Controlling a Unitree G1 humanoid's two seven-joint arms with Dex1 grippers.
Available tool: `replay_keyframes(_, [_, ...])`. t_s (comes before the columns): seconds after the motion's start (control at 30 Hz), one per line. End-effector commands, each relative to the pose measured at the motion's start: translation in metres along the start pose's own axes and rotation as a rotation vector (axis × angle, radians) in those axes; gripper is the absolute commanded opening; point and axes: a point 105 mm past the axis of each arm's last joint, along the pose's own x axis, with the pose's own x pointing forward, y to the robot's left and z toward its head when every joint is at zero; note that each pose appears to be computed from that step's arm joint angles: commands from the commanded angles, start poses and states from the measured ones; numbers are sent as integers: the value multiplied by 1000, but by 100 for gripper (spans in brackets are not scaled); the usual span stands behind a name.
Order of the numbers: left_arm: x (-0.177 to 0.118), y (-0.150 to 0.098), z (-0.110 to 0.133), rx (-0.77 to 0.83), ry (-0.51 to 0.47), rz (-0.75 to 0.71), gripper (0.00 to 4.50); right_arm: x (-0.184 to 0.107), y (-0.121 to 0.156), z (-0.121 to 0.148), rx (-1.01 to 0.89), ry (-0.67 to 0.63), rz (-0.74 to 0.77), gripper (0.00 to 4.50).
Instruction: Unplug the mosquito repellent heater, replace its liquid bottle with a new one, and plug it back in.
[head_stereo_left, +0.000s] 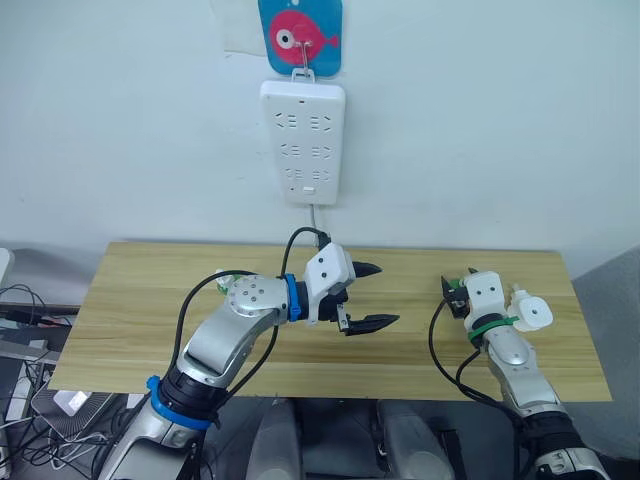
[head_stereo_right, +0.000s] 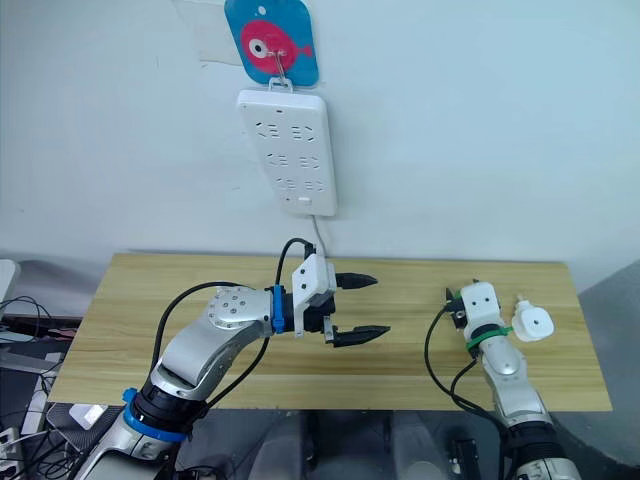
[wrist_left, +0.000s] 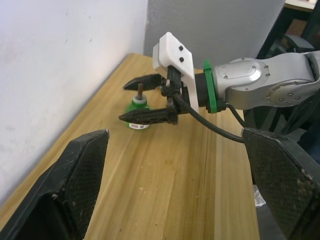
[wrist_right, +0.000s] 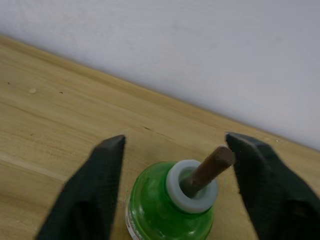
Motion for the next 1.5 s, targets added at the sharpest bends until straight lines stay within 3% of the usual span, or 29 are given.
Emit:
replay_keyframes(0.03, [-4, -2, 7, 2, -28, 23, 450, -10, -9, 19, -15, -85, 28, 448])
replay_keyframes(0.2, [-18, -1, 4, -80, -42, 97, 450, -35, -22, 66, -61, -205, 102, 448])
replay_keyframes(0.3, [-31, -4, -3, -98, -41, 178, 450, -47, -14, 100, -40, -255, 220, 448])
replay_keyframes(0.47, [-72, 16, -27, -156, -81, 663, 450, -60, 42, 145, 93, -244, 633, 448])
replay_keyframes(0.6, [-104, 3, -66, -107, 64, 895, 450, -67, 77, 162, 83, -223, 903, 448])
replay_keyframes(0.7, [-150, 5, -94, -162, 115, 1211, 450, -68, 94, 166, 49, -209, 1055, 448])
replay_keyframes(0.87, [-180, 8, -124, -220, 123, 1400, 450, -63, 107, 176, 18, -220, 1196, 448])
replay_keyframes(1.07, [-190, 31, -151, -239, 109, 1459, 450, -57, 120, 185, -39, -239, 1280, 448])
replay_keyframes(1.3, [-167, 59, -160, -274, -2, 1350, 450, -56, 116, 191, -15, -207, 1265, 448])
replay_keyframes(1.5, [-159, 71, -175, -287, 11, 1320, 450, -59, 112, 192, -19, -179, 1264, 448])
